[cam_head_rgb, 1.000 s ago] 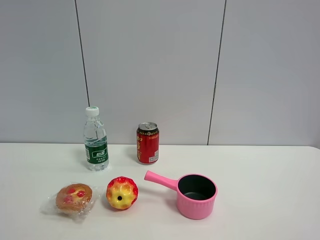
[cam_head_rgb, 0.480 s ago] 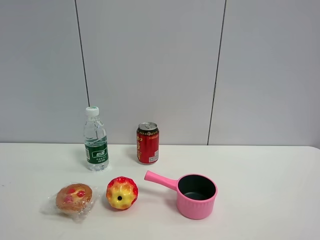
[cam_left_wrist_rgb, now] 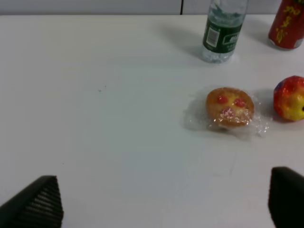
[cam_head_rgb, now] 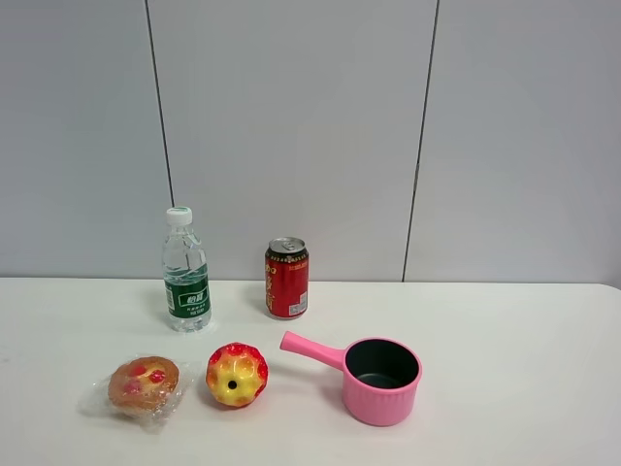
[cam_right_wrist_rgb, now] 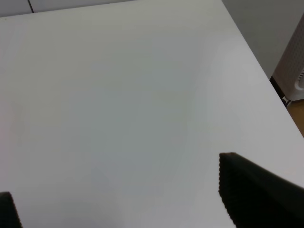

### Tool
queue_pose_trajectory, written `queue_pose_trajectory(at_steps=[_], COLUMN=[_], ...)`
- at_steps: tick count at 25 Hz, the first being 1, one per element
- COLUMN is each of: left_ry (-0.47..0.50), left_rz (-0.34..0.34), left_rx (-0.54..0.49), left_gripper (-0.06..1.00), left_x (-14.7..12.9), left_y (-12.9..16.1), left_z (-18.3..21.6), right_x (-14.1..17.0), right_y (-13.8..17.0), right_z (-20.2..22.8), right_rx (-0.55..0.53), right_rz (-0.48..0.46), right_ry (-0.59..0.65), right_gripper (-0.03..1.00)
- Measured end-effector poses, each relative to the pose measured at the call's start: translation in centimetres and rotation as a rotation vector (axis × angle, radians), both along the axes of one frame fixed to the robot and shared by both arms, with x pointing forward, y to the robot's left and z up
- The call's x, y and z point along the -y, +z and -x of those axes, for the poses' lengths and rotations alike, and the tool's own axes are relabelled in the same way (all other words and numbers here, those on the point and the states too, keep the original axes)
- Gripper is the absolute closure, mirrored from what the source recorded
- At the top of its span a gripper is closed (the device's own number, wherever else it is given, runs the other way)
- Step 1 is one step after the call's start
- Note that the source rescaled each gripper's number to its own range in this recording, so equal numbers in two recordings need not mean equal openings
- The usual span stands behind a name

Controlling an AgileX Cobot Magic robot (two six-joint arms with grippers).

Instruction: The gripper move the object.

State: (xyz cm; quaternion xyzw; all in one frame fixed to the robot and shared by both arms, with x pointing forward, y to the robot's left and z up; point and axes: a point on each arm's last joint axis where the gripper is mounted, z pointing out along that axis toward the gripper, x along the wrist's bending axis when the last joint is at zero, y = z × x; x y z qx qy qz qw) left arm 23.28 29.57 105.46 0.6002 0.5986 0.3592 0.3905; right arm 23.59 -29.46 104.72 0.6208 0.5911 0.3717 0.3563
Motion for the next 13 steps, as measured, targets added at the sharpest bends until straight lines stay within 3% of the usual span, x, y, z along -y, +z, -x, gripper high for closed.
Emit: queue_pose_trajectory(at_steps=[13], left_ry=[0.0], left_rz=[0.0], left_rx=[0.0], left_gripper=[-0.06], left_x=[0.0], left_y=[0.0], left_z=[0.0], right_x=[0.0], right_y=[0.0], right_z=[0.0], right_rx=[0.0], right_rz=[0.0], right_ry=[0.0], right_gripper=[0.35])
